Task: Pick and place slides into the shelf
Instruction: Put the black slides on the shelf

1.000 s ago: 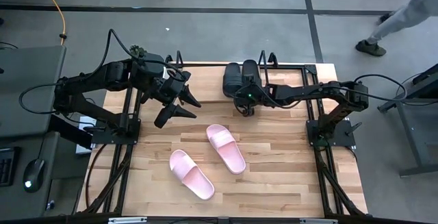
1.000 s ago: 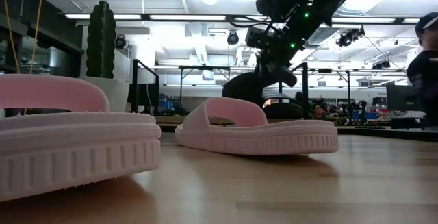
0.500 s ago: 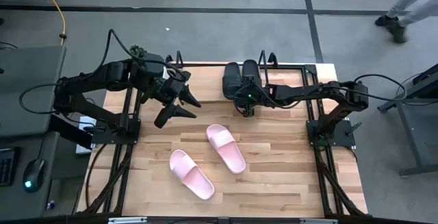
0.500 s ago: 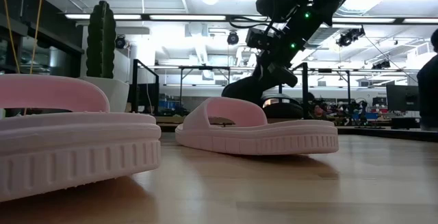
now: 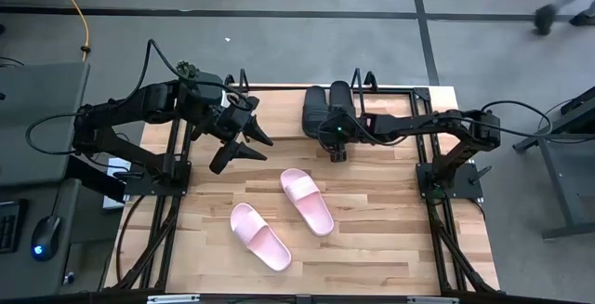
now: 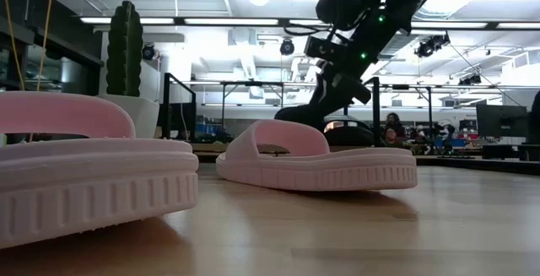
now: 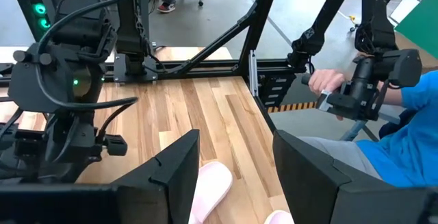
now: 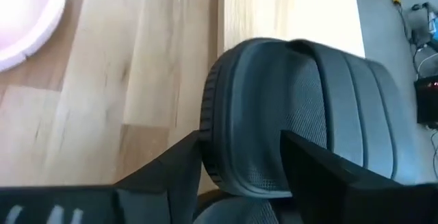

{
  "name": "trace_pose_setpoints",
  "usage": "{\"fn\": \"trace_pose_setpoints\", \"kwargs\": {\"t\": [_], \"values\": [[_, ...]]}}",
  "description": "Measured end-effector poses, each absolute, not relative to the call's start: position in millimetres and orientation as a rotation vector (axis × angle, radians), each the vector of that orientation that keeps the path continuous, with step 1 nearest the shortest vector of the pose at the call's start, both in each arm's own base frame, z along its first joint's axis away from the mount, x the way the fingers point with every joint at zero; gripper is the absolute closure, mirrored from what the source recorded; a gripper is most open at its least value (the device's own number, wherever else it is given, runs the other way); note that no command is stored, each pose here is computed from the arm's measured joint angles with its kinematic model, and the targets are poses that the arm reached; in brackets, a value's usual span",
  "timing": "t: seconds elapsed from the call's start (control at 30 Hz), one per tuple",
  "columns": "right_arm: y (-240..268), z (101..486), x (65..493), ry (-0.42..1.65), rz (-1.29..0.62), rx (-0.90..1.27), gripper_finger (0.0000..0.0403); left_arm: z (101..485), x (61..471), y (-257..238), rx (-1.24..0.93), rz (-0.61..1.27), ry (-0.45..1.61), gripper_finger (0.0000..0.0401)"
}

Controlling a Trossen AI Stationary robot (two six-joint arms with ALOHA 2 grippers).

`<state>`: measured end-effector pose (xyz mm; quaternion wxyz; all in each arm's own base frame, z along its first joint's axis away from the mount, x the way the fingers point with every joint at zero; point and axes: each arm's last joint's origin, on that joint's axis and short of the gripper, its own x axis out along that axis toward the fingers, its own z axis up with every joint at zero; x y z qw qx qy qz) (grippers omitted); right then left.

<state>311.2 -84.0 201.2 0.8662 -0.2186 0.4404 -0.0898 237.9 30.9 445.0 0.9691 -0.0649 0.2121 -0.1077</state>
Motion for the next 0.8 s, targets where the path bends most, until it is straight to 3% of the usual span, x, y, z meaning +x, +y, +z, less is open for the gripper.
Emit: {"fn": "trace_pose_setpoints", "kwargs": {"t": [0.33, 0.8], "values": [[-86.9, 199.0, 307.5, 0.943, -0.161, -0.398, 0.0143, 445.0, 237.8, 30.9, -0.131, -0.218, 0.429, 0.0226], [-82.8, 203.5, 298.6, 0.975, -0.134, -0.309, 0.0137, 444.2, 238.1, 31.0, -0.133, -0.218, 0.436, 0.0226]]}}
